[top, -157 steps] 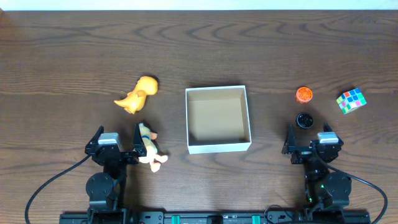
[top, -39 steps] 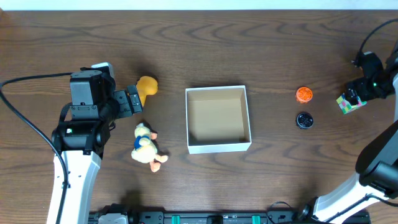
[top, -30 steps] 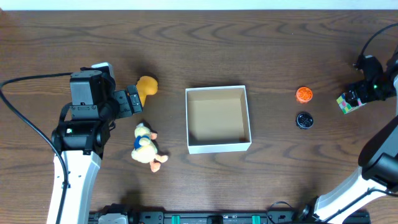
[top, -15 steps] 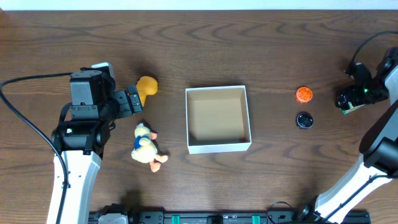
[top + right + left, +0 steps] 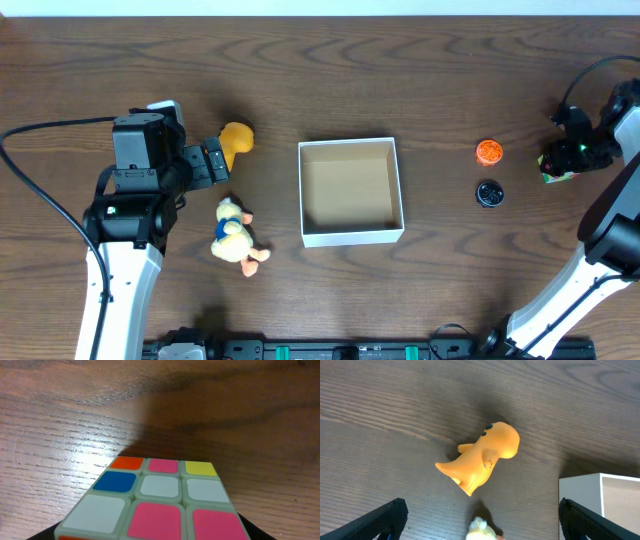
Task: Pack container
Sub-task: 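Carry the Rubik's cube with the right gripper into the white box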
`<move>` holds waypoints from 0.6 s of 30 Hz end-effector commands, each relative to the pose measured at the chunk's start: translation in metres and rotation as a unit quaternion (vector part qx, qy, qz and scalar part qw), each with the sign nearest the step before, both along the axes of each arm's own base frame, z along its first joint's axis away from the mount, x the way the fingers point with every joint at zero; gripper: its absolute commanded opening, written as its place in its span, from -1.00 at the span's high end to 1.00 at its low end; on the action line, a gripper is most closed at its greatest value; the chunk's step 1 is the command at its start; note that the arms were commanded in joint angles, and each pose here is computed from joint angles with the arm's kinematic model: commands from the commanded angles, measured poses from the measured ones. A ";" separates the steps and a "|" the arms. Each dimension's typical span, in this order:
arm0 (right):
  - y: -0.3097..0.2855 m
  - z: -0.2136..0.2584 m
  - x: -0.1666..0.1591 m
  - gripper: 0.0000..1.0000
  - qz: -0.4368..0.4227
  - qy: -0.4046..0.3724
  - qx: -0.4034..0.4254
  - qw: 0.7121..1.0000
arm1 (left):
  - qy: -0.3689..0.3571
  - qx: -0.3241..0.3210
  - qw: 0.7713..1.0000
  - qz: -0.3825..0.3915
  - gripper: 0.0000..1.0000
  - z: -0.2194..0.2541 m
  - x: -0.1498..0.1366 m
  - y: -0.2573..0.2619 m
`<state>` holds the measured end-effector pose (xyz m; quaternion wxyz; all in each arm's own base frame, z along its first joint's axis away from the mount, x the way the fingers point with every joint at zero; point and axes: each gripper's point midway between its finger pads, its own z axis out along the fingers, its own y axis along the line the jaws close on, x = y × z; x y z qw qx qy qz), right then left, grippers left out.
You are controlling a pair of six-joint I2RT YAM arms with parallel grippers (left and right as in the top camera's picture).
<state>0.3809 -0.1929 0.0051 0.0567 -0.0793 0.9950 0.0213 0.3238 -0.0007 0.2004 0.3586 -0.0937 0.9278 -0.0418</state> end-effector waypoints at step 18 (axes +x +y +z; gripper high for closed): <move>0.020 0.119 0.032 0.79 -0.151 -0.134 0.003 0.980 | -0.008 -0.001 1.000 -0.002 -0.96 0.007 0.003 -0.001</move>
